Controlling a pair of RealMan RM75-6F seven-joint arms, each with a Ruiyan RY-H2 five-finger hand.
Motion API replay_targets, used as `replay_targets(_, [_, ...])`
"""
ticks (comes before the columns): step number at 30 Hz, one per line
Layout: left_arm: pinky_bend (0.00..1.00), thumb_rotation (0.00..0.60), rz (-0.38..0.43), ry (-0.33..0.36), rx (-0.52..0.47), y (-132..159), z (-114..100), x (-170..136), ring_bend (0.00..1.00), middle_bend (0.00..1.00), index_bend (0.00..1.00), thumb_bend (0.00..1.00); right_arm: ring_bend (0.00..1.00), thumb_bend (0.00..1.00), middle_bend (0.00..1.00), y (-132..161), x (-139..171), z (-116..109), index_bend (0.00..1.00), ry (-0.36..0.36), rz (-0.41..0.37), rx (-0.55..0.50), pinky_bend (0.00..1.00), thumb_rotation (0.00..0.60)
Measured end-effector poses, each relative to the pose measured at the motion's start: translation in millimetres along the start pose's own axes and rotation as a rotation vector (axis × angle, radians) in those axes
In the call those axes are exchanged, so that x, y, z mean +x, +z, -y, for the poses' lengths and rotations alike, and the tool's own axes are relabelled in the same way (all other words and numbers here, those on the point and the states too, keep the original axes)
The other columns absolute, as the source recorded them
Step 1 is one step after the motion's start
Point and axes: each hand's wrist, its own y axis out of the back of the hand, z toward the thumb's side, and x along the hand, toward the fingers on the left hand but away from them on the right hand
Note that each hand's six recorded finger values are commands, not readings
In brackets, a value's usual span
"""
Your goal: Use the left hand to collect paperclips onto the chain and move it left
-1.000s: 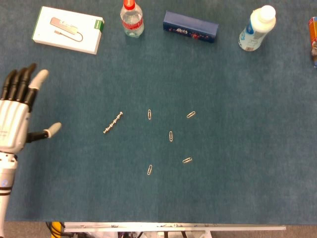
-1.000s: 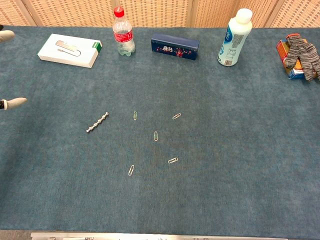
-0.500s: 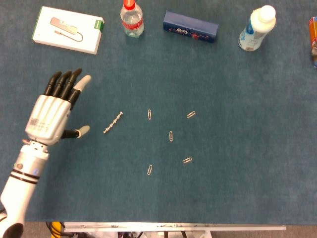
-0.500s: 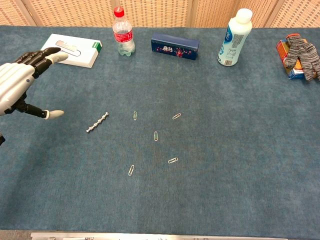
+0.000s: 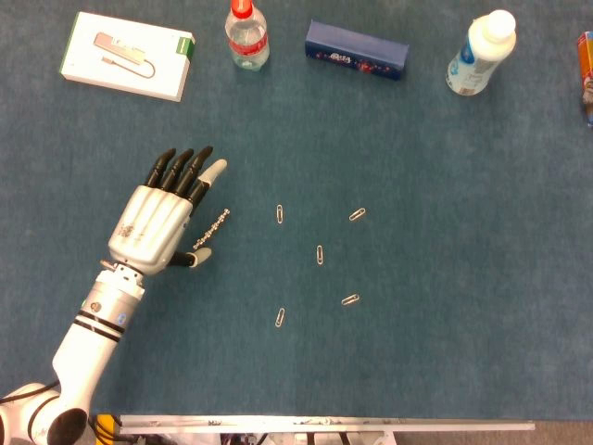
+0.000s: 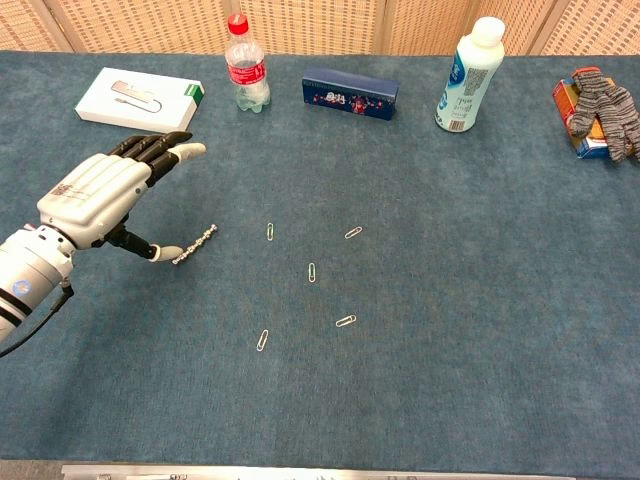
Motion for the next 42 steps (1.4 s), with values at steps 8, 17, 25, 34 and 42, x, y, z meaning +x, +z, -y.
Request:
replay_targets(8, [0.00, 0.600, -0.004, 0.006, 0.028, 3, 8, 7, 0.00, 0.00, 0.00, 0.00, 0.25, 0.36, 0.33, 0, -1, 3, 0.53, 0.007, 0.001, -0.011, 0.22, 0.600])
replay_targets(17, [0.00, 0.600, -0.029, -0.022, 0.034, 1, 17, 16, 0.00, 0.00, 0.00, 0.00, 0.25, 0.36, 0.33, 1, -1, 5, 0.53, 0.016, -0.009, -0.028, 0.22, 0.600])
replay_targets(25, [0.00, 0.600, -0.026, -0.063, 0.037, 4, 34, 20, 0.00, 0.00, 0.00, 0.00, 0.25, 0.36, 0.33, 1, 0, 5, 0.53, 0.023, -0.015, -0.027, 0.22, 0.600])
replay_targets(34, [0.00, 0.600, -0.015, -0.067, 0.026, 9, 41, 22, 0.00, 0.00, 0.00, 0.00, 0.25, 0.36, 0.33, 4, 0, 7, 0.53, 0.030, -0.024, -0.026, 0.22, 0.600])
replay_targets(42, [0.00, 0.600, -0.043, -0.065, 0.021, 0, 44, 25, 0.00, 0.00, 0.00, 0.00, 0.25, 0.36, 0.34, 3, 1, 8, 0.53, 0.036, -0.019, -0.026, 0.22, 0.600])
